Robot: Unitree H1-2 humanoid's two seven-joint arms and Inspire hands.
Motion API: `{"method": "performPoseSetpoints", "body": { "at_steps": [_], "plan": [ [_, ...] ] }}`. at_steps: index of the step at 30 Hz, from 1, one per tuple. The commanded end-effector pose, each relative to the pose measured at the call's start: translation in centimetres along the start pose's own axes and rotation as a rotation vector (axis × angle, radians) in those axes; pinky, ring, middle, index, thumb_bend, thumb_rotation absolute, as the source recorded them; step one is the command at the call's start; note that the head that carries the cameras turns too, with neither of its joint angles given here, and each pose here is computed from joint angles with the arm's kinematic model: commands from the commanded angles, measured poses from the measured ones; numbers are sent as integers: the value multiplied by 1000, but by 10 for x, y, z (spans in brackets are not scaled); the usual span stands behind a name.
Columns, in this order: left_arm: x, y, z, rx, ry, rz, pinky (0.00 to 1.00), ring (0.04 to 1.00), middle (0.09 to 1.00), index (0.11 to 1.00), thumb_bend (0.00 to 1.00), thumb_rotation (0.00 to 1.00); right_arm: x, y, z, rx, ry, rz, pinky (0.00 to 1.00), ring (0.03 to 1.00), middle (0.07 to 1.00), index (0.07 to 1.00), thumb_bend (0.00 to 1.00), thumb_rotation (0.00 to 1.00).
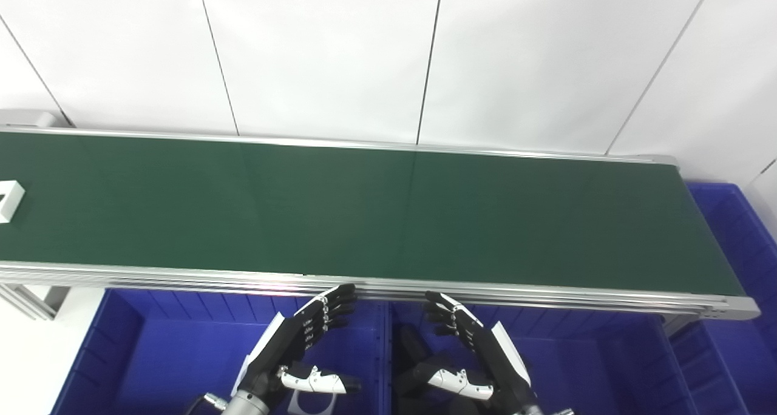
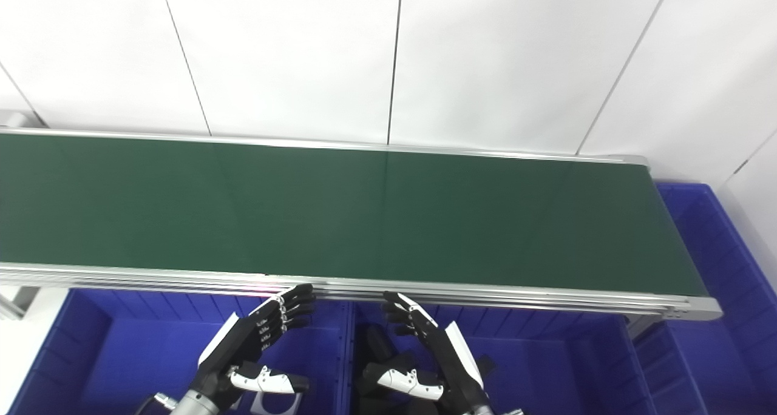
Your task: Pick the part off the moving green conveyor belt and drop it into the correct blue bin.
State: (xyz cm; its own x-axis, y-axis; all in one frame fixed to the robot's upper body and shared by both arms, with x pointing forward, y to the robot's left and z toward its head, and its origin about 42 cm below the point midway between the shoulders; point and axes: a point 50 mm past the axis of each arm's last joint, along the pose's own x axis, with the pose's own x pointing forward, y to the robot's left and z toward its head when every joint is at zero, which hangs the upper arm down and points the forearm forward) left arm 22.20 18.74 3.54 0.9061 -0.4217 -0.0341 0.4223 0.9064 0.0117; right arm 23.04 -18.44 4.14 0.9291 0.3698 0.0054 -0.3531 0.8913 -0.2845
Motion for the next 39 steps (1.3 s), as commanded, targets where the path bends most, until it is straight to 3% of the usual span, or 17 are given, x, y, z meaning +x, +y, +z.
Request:
{"method": "performPoseSetpoints", "body": {
  "at_steps": [1,19,28,39],
  "plan": [
    [5,-1,9,4,-66,0,825,857,876,874,1000,187,4,-2,11,0,-74,-12,749,810,832,877,735,498],
    [7,0,1,-2,-53,-1,846,863,882,871,1000,179,6,1,5,6,-67,-9,751,808,831,878,716,466],
    [9,-3,-12,-16,-48,-4,885,872,887,874,1000,174,4,1,-4,9,-73,-6,753,814,836,877,695,437],
    [16,-8,-23,-5,-30,1,833,857,880,859,1000,167,5,-3,-14,-12,-56,-14,738,810,831,872,639,358]
  ]
}}
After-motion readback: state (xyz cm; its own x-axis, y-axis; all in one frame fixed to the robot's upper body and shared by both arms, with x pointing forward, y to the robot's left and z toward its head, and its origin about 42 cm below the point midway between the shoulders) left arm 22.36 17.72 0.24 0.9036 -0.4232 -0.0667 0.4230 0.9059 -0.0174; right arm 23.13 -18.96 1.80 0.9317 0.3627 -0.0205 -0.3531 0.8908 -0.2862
